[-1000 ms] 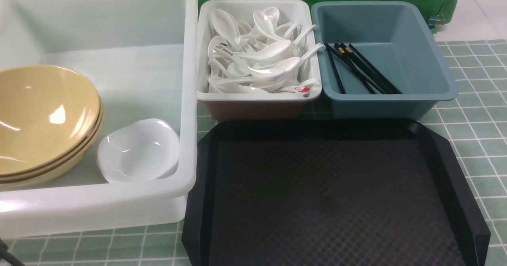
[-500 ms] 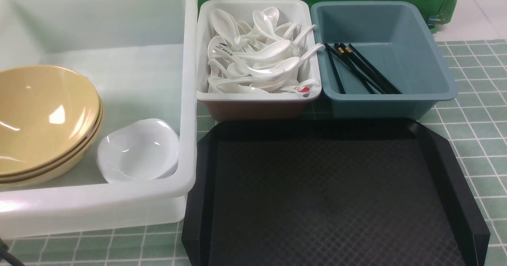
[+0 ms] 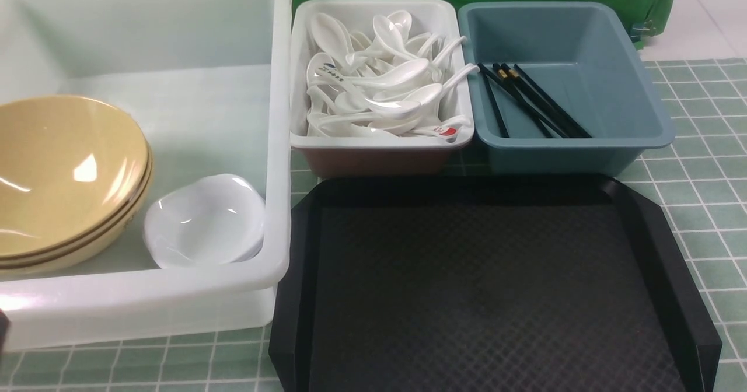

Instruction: On blue table put chopsticks spoon bowls plates into blue grey white boxes.

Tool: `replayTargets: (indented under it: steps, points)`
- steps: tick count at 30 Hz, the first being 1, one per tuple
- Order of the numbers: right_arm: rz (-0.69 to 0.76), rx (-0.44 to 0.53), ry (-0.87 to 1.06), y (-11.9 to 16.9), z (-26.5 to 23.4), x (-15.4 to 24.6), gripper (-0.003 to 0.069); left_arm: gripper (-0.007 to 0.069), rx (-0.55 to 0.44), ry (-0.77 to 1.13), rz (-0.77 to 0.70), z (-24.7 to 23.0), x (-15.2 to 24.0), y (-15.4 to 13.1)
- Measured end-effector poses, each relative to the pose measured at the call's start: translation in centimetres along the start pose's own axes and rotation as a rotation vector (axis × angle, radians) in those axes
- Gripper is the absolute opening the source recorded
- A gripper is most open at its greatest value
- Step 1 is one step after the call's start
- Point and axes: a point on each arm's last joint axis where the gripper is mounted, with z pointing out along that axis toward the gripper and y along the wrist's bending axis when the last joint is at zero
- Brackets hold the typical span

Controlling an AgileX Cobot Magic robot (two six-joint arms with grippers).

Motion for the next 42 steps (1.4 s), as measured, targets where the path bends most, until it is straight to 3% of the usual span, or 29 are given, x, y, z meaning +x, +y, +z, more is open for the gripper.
replayTargets:
  steps: [4,19,42]
  points:
    - [0.0,0.0,0.001,0.0,0.0,0.0,0.0044,0.0001,0.004,0.09,-0.034,1.2,3.7,0.2]
    - [-0.001,0.0,0.001,0.0,0.0,0.0,0.0047,0.0001,0.068,0.067,0.051,1.3,3.6,-0.3]
    - [-0.001,0.0,0.001,0.0,0.0,0.0,0.005,0.0001,0.071,0.066,0.063,1.3,3.6,-0.3]
